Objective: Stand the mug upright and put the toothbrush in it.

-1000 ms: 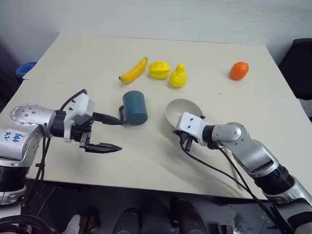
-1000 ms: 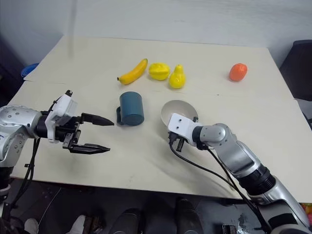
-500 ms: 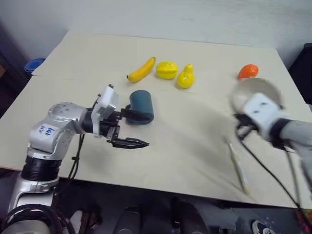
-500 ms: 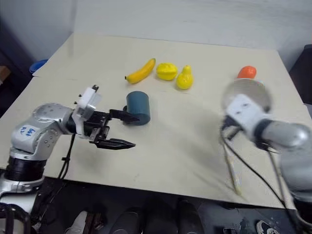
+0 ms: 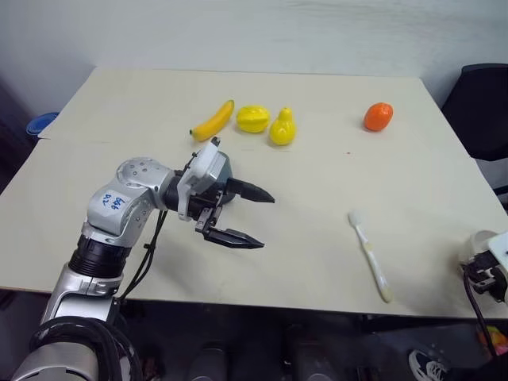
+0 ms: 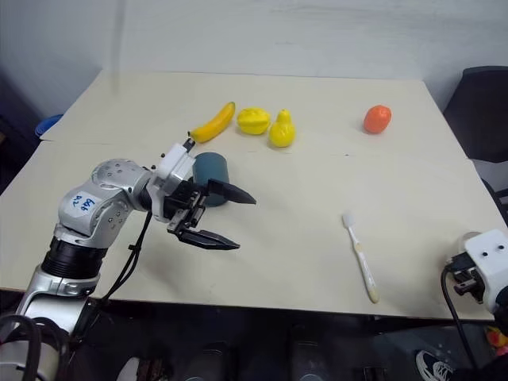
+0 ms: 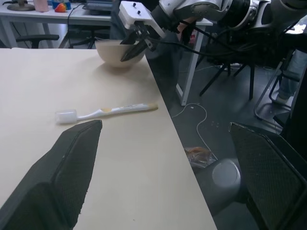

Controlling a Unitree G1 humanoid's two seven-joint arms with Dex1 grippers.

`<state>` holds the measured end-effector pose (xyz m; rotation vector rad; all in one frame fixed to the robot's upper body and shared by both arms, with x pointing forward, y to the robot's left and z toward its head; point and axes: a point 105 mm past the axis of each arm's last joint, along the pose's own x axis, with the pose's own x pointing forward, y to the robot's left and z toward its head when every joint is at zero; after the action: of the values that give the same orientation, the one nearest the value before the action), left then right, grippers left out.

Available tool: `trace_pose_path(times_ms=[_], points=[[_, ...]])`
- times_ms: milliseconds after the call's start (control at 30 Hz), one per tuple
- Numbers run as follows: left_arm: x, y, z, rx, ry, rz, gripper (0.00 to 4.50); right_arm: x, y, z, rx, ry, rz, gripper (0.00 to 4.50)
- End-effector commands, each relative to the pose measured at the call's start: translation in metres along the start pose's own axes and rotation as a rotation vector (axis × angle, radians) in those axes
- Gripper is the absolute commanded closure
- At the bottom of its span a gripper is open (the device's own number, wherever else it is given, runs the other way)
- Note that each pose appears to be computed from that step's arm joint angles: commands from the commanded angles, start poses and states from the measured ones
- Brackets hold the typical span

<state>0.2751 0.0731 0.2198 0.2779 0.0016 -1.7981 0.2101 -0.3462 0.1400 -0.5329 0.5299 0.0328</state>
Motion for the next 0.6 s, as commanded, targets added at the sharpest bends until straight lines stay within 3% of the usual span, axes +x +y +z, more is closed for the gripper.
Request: trace_pose_path(times_ms=[33,200,300,367,467,600], points=[[-0.006,0.005,0.004,0.041,0.018,0.022,0.0,-0.007,0.0,0.015,-0.004,-0.07,-0.013,1.74],[-0.019,0.013,-0.002,0.031,0.033,0.106,0.0,-0.015,-0.002,0.027,-0.1,-0.067,-0.032,0.13],[-0.038,0.018,-0.006,0.011,0.048,0.22,0.0,-0.028,-0.003,0.049,-0.151,-0.107,0.003,0.13],[-0.06,0.026,-0.008,-0.079,0.059,0.37,0.0,-0.04,0.0,0.09,-0.005,-0.284,0.07,0.13],[-0.096,0.04,-0.01,-0.201,0.043,0.628,0.0,-0.061,0.03,0.153,0.107,-0.558,0.322,0.13],[-0.137,0.055,-0.041,-0.467,0.091,0.965,0.0,-0.075,0.075,0.186,0.068,-0.651,0.585,0.13]])
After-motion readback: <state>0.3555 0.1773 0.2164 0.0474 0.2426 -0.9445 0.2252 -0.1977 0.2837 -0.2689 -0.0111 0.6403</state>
